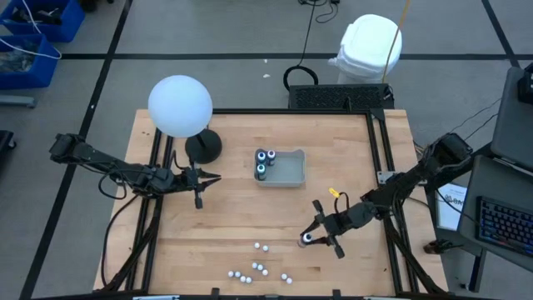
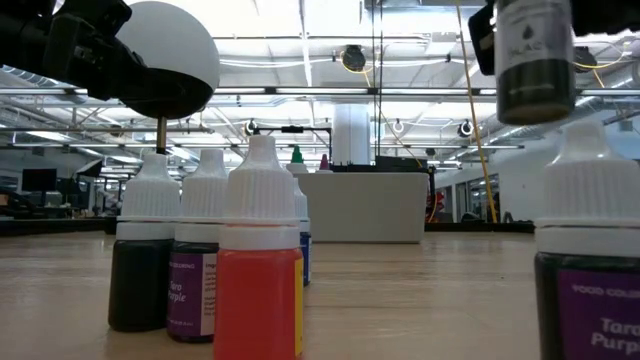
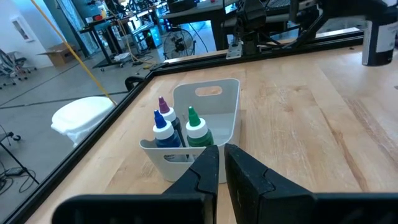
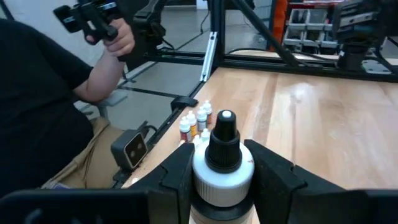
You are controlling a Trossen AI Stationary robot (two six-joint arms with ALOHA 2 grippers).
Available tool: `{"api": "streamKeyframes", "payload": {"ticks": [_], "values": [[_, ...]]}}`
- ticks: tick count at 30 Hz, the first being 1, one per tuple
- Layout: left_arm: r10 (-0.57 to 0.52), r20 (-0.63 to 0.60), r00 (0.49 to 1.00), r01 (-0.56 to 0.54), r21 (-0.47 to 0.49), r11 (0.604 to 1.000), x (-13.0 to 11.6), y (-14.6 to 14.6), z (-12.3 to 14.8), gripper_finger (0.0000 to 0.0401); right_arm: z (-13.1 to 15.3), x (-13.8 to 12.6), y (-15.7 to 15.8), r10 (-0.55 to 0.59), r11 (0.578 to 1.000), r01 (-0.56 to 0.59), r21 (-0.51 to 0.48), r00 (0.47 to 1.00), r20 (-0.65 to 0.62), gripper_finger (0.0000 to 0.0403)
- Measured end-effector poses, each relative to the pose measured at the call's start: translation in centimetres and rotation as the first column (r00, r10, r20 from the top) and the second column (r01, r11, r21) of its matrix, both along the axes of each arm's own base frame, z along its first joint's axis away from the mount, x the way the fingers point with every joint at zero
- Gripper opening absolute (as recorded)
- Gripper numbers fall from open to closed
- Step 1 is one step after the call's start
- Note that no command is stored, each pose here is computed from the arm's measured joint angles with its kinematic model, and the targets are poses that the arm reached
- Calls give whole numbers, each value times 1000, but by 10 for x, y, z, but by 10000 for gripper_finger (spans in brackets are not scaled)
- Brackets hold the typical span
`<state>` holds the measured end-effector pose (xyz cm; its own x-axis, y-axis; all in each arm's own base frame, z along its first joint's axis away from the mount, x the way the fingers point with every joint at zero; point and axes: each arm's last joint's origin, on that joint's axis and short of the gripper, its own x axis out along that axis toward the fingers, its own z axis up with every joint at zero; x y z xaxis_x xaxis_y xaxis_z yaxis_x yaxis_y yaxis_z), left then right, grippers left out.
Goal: Pick & Place food coloring
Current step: Put the big black food coloring bottle into the gray bin
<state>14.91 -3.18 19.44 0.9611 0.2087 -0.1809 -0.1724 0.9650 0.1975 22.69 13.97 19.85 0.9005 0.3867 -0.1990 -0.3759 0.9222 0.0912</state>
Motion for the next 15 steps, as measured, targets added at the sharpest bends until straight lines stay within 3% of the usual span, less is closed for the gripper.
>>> {"api": "streamKeyframes", "payload": {"ticks": [8, 15], "values": [[0, 1, 1000, 0, 0, 1000, 0, 0, 0, 35, 25, 13, 3, -14, 1000, 14, -28, 999, -32, 116], [0, 2, 1000, 0, -1, 1000, 0, 0, 0, 35, 41, 22, -1, -91, 996, 90, -16, 995, -46, 110]]}}
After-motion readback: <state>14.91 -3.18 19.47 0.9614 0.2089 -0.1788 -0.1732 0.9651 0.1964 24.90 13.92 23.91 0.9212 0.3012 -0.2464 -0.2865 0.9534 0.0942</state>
